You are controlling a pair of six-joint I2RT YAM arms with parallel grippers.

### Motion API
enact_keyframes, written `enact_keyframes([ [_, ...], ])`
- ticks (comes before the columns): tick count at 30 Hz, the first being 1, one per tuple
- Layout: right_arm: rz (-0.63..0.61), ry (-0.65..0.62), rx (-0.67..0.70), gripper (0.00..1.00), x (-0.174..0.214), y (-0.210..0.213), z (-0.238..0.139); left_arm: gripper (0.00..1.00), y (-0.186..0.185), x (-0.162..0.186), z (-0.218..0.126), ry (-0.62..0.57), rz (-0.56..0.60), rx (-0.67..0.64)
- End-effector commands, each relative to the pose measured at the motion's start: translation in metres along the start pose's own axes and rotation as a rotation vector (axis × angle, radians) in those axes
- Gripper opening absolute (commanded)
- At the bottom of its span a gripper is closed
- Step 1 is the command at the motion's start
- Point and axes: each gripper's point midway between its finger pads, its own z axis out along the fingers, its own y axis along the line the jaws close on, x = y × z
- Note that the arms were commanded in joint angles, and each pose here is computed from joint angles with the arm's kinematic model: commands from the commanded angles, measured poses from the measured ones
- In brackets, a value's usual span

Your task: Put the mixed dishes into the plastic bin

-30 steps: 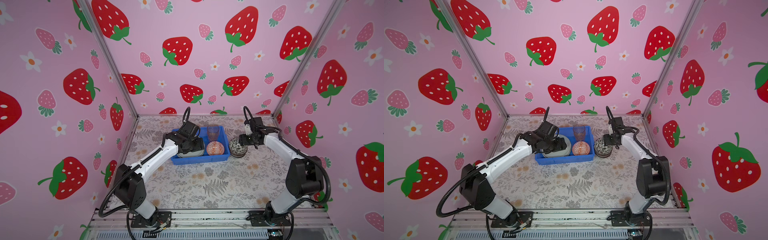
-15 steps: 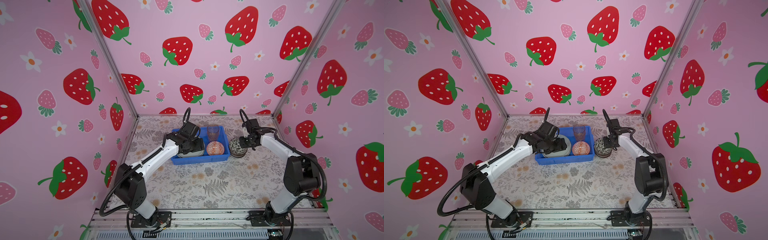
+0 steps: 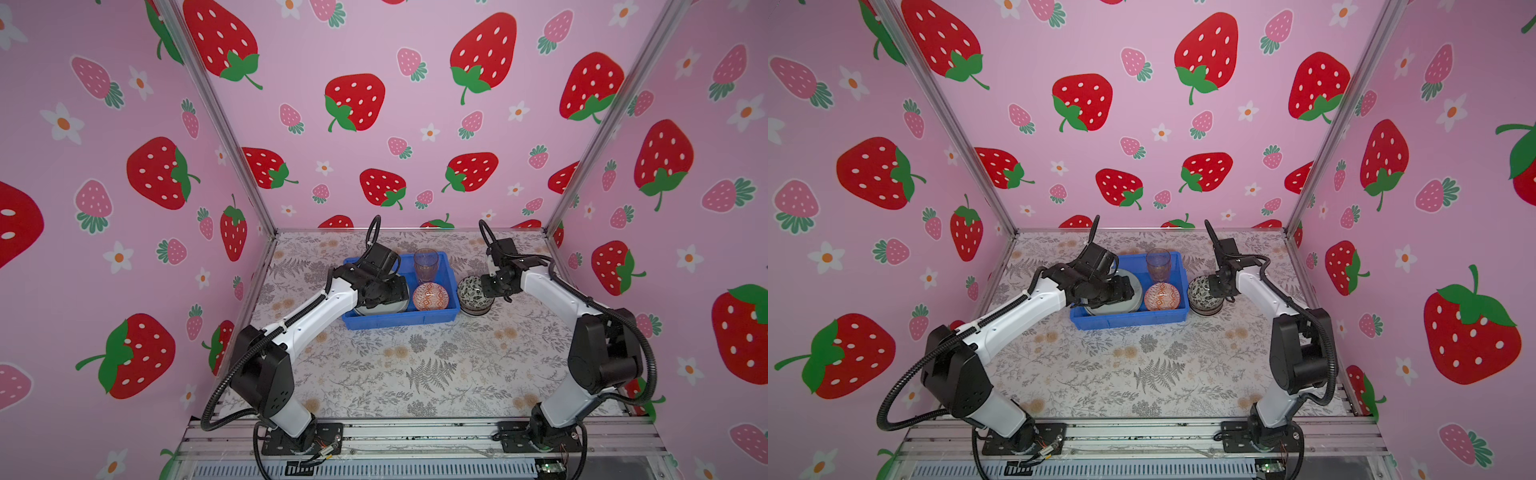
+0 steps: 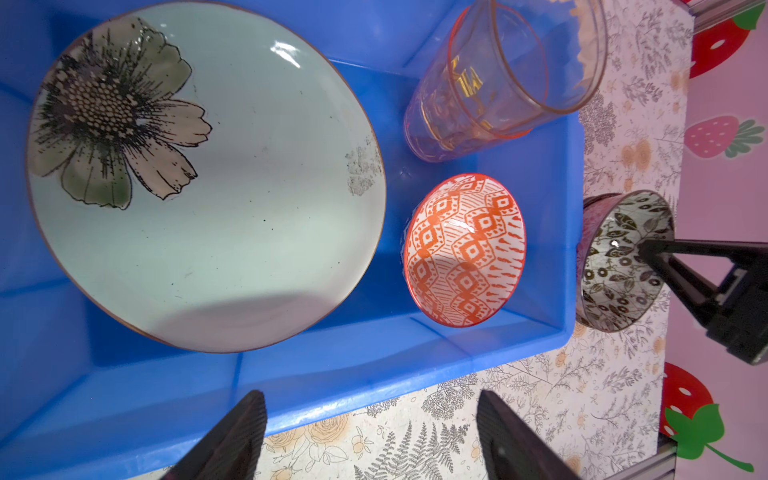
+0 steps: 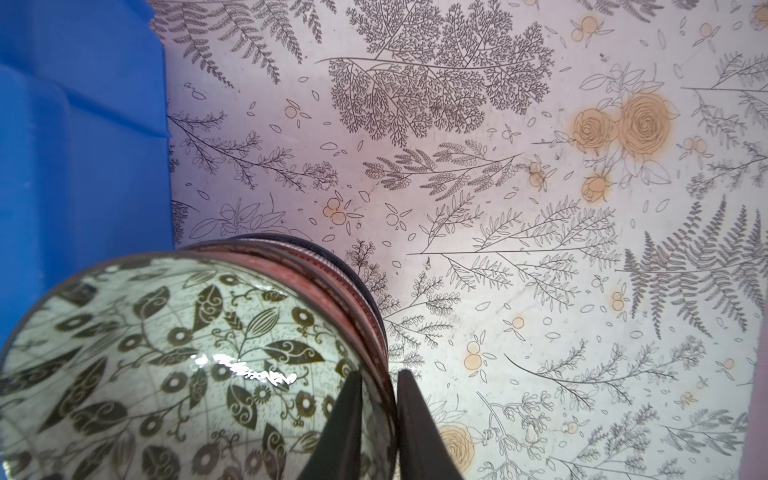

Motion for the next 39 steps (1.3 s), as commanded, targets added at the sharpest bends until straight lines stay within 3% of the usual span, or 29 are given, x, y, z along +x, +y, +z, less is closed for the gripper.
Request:
enact_keyframes([
  [1, 0.004, -0.073, 0.026, 0.18, -0.018, -0.004, -0.028, 0.82, 0.004, 0.001, 0.005, 0.007, -0.004, -0.009],
  [11, 0.009, -0.121, 0.036, 0.17, -0.028, -0.007, -0.044, 0.82, 0.005, 0.002, 0.007, 0.011, -0.007, -0.008],
  [22, -0.013, -0.066, 0.005, 0.25, -0.018, 0.002, -0.018, 0.82, 0.008, 0.003, 0.006, 0.012, -0.007, -0.013],
  [39, -0.03, -0.034, -0.012, 0.21, -0.012, 0.008, 0.003, 0.82, 0.009, 0.002, 0.008, 0.016, -0.01, -0.017],
])
